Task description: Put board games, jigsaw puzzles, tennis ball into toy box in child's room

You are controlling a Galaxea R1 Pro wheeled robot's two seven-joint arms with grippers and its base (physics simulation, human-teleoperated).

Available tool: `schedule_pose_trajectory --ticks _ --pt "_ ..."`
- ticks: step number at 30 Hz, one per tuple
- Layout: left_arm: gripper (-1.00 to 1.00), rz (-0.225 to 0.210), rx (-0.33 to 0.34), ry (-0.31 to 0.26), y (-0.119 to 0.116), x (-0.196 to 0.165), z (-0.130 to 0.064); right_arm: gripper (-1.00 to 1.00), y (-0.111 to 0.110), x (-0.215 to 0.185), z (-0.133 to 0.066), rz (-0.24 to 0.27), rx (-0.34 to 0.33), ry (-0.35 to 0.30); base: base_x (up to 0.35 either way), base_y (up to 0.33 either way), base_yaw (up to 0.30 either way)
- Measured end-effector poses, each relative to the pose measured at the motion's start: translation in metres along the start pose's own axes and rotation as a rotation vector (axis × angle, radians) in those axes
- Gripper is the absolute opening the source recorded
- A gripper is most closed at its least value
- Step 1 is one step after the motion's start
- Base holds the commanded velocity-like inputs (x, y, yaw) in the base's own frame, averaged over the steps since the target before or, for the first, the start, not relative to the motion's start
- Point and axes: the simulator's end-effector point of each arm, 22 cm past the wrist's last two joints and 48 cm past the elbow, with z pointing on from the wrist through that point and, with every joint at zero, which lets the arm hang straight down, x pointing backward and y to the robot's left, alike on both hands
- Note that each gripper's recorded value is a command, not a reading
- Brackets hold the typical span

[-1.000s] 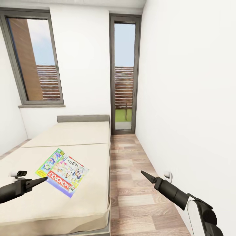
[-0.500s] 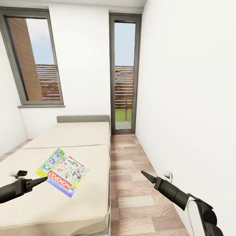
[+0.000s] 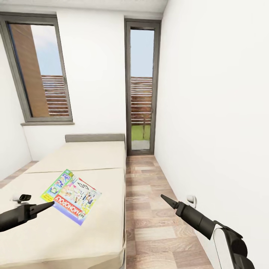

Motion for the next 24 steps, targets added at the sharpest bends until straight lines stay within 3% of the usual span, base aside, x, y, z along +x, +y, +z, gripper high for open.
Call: schedule_pose_trajectory --ticks 14,24 --pt "-1.00 -0.004 0.000 0.000 -0.017 -0.022 0.003 1.00 0.017 -0.021 0.004 0.000 0.003 0.000 0.000 0.000 0.000" --pt "-1.00 -0.017 0.009 0.040 -0.028 -0.027 0.014 1.00 0.031 -0.036 0.006 0.000 0.002 0.000 0.000 0.000 0.067"
